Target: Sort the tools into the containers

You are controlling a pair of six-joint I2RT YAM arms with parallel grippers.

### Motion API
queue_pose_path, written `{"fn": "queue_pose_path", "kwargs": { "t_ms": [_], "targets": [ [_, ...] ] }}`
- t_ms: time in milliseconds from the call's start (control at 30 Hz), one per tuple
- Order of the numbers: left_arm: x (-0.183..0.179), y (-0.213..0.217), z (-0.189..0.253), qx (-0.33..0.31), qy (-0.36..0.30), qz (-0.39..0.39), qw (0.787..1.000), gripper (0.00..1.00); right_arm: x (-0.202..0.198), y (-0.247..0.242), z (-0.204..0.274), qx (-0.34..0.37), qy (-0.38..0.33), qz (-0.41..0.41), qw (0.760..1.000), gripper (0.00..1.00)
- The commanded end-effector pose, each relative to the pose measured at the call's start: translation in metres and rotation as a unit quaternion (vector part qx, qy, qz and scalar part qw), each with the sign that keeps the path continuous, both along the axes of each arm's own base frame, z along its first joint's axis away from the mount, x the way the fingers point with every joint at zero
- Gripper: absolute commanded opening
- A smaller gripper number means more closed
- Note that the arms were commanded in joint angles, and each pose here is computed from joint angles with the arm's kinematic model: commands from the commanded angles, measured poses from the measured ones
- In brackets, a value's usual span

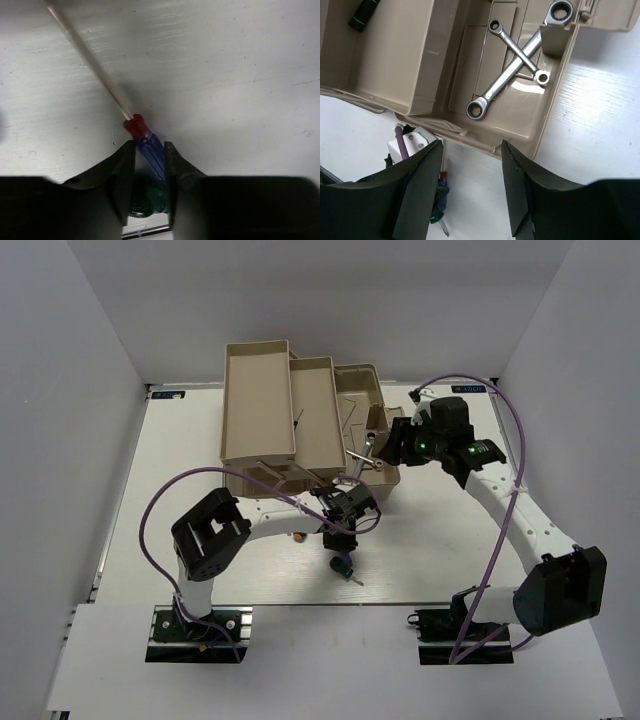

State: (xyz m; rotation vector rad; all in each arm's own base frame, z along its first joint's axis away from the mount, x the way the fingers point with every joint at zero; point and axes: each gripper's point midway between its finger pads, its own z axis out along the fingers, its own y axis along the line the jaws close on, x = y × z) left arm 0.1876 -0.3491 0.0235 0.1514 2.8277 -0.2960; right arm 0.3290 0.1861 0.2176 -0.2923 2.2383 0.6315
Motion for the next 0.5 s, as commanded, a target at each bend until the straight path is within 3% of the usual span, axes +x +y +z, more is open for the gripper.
{"fn": "queue_pose_path", "kwargs": {
  "t_ms": [0,67,200,233,267,333,467],
  "targets": [
    [-0.008,0.009,-0.013,0.026,0.024,0.003,0.999,0.37,-0.008,-0.001,0.014,0.034,-0.011,0.002,0.999,0.57],
    [-0.008,0.009,-0.013,0.027,0.024,0.003,0.999,0.24,-0.01,-0.004,0.012,0.034,-0.008,0.002,0.999,0.57],
    [-0.01,0.0,-0.011,0.029,0.018,-0.026,0.999,0.09,-0.014,-0.012,0.006,0.035,0.004,0.002,0.999,0.58],
    [-0.008,-0.003,-0.008,0.025,0.014,-0.031,0.999,0.06,-0.017,-0.01,0.008,0.036,-0.003,0.019,0.999,0.6],
    [-0.001,-0.012,0.004,0.011,-0.001,-0.035,0.999,0.02,-0.02,-0.011,0.008,0.037,0.0,0.027,0.999,0.7],
    [0.009,-0.025,0.025,-0.006,-0.025,-0.046,0.999,0.0,-0.03,-0.007,0.01,0.042,-0.005,0.074,0.996,0.85],
    [0.027,-0.048,0.068,-0.043,-0.069,-0.071,0.994,0.0,-0.046,-0.009,0.017,0.049,-0.022,0.109,0.993,0.82]
  ]
}}
